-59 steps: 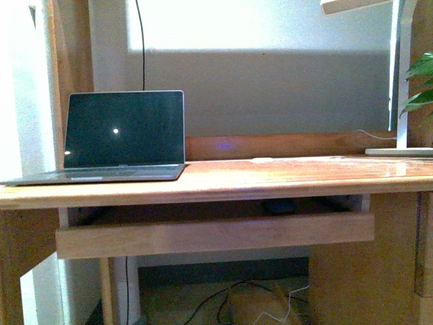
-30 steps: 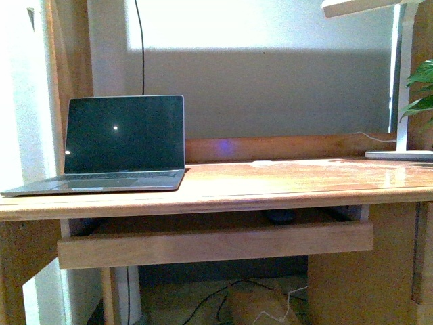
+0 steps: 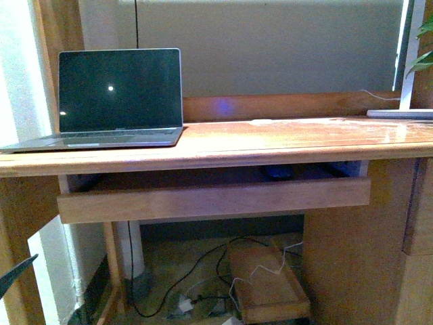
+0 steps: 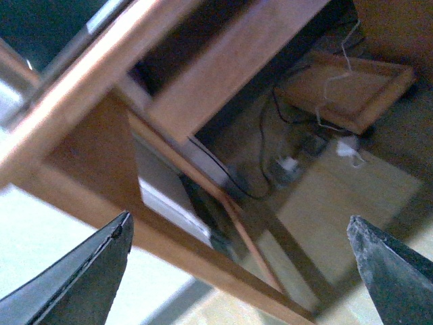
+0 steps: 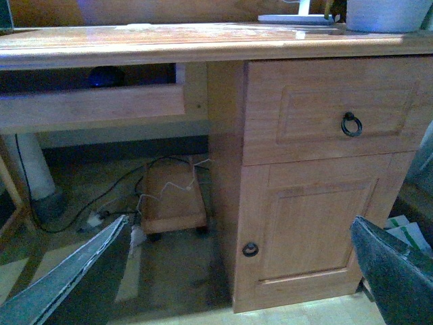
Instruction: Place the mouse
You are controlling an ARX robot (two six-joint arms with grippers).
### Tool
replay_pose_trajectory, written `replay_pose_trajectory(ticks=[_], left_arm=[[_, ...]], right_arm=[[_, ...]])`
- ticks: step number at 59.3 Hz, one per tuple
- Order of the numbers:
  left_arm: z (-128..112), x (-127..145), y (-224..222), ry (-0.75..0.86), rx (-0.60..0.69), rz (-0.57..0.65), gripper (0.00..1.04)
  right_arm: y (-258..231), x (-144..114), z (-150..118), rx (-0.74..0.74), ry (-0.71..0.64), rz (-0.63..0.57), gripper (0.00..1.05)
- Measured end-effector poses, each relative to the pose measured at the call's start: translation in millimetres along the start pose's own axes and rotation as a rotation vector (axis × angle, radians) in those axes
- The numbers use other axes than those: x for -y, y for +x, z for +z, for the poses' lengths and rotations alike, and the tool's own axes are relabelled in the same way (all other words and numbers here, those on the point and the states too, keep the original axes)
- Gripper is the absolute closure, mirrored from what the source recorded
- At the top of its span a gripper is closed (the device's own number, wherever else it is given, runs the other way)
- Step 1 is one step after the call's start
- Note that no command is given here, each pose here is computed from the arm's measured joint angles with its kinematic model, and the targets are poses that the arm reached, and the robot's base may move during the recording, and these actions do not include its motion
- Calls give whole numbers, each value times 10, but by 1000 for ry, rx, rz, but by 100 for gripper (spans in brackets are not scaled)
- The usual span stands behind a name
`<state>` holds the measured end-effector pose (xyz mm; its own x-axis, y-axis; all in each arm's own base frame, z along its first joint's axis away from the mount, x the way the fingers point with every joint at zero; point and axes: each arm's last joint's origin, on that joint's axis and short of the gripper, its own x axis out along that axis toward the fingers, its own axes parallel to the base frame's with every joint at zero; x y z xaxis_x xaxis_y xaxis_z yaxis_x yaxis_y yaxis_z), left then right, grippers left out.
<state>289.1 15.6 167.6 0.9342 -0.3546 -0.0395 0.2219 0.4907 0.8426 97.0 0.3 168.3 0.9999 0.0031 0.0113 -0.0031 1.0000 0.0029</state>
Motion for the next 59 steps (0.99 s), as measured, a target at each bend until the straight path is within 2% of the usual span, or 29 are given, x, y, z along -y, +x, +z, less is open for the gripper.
replay_pose_trajectory(ticks=[9, 19, 28, 42, 59], left_arm=[[-153, -19, 299, 206, 32, -12, 8], [-298, -117, 593, 291, 26, 6, 8], [-393, -157, 797, 304, 36, 8, 8], [-583, -37, 1034, 287, 46, -46, 8], [-663, -62, 1452, 322, 93, 2, 8]], right_arm=[[0, 0, 0, 0, 0, 0, 7], [0, 0, 0, 0, 0, 0, 7], [0, 0, 0, 0, 0, 0, 7], [0, 0, 0, 0, 0, 0, 7], [0, 0, 0, 0, 0, 0, 7]])
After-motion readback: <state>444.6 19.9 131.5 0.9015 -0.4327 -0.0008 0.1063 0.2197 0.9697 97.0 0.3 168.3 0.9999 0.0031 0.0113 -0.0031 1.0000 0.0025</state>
